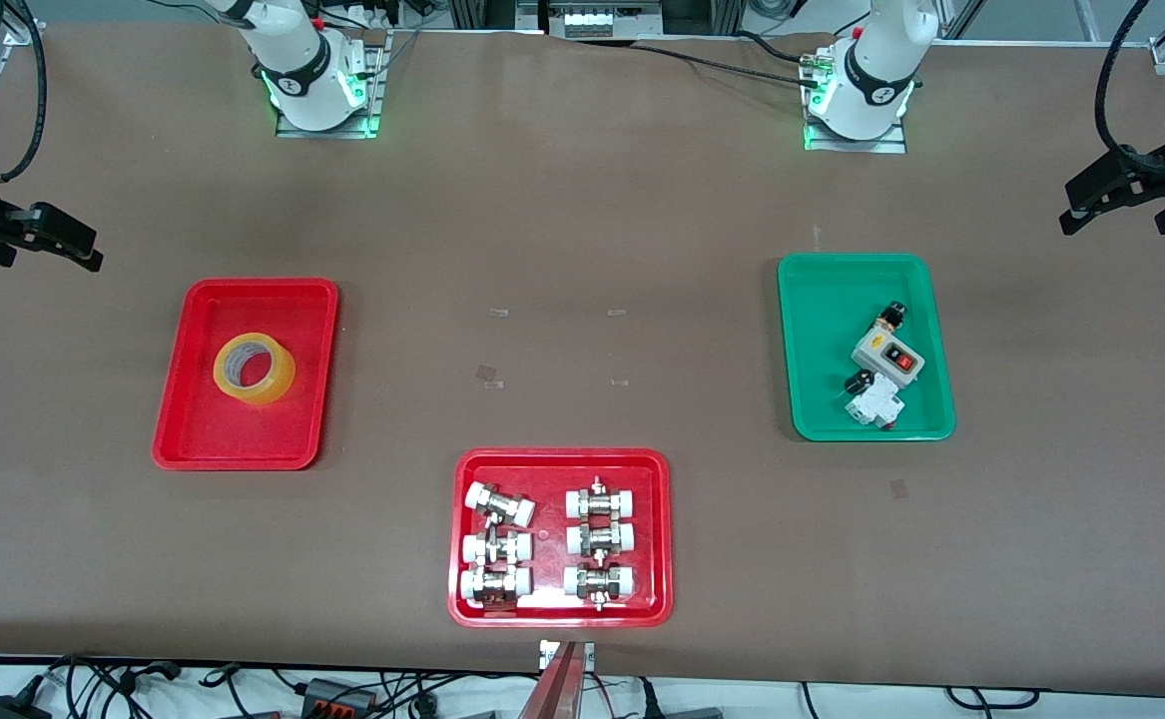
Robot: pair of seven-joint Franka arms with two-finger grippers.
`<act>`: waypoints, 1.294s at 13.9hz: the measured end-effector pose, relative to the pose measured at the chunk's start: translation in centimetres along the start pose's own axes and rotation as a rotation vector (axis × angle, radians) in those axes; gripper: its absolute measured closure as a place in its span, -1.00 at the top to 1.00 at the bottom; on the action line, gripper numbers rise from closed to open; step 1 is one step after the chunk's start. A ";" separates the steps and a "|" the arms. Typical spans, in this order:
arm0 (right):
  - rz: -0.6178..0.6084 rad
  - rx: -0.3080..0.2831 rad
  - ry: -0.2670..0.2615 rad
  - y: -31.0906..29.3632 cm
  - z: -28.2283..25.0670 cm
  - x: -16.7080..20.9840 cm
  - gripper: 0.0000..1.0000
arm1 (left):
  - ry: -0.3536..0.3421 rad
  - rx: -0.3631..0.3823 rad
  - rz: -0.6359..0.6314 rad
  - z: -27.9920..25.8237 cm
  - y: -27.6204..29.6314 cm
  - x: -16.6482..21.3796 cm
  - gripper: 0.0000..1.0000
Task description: Left arm passes tape to right arm into tray
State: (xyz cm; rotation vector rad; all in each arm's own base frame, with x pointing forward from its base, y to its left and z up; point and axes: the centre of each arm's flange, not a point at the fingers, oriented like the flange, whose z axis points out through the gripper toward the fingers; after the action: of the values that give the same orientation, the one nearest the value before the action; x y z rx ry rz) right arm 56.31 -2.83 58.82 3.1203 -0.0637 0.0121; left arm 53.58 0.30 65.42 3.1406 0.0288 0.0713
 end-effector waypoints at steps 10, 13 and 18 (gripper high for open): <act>-0.008 0.012 -0.006 0.1 0.1 -0.1 1.00 | 0.000 0.000 0.000 0.0 0.0 0.0 1.00; -0.010 0.012 -0.006 0.1 0.1 -0.1 1.00 | 0.000 0.000 0.000 0.0 0.0 0.0 1.00; -0.029 0.013 -0.006 0.1 0.1 -0.2 1.00 | 0.000 0.000 0.000 0.0 0.0 0.0 1.00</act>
State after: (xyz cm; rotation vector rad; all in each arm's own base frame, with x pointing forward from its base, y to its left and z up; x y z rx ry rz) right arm 56.12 -2.97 58.76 3.1336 -0.0178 0.0023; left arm 53.58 0.29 65.42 3.1406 0.0285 0.0712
